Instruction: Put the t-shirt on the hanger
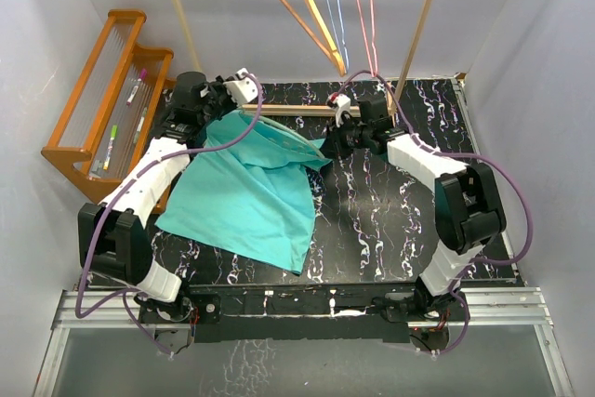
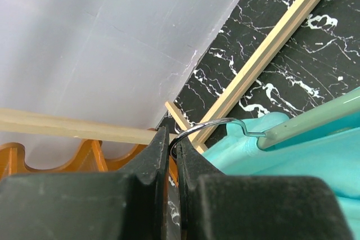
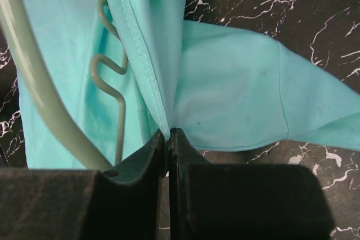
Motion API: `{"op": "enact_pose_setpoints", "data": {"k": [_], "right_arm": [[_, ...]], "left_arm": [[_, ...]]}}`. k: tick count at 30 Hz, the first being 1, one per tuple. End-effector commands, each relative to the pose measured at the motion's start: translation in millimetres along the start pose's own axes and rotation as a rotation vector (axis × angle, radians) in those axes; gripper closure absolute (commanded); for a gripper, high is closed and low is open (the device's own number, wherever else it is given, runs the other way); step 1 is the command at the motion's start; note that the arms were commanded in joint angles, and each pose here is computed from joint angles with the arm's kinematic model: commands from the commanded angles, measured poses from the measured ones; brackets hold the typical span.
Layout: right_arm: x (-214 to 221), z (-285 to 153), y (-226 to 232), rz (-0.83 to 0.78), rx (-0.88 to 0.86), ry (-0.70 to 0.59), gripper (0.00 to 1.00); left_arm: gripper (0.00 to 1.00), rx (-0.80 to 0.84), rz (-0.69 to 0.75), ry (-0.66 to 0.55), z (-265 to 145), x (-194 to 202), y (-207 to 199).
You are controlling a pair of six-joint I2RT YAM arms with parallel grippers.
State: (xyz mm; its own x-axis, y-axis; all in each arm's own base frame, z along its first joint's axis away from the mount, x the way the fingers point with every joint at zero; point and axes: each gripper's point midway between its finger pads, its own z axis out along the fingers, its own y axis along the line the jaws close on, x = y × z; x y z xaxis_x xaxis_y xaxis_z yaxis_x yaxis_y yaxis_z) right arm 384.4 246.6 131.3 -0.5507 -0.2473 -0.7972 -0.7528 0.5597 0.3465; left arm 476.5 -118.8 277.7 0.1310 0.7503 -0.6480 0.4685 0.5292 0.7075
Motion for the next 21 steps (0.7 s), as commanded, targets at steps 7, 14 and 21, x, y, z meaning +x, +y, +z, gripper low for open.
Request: {"op": "enact_pose_setpoints", "data": {"k": [7,14,21], "right_arm": [[-37.6,-34.7,9.7,-0.044,0.059,-0.071,0.92],[-39.3,-44.6,14.2,-0.052,0.079,-0.075,0.92],[-35.4,-44.6,14.7,-0.046,0.076,-0.065,0.92]], "left_arm": [[1.00,-0.199,0.089,-0.058,-19.8,-58.3,50.8],[1.00,-0.304,0.075,-0.051,-21.8,-66.6,75.1],[1.00,-0.323,0.021,-0.077,-26.7,-76.0,82.5]]}}
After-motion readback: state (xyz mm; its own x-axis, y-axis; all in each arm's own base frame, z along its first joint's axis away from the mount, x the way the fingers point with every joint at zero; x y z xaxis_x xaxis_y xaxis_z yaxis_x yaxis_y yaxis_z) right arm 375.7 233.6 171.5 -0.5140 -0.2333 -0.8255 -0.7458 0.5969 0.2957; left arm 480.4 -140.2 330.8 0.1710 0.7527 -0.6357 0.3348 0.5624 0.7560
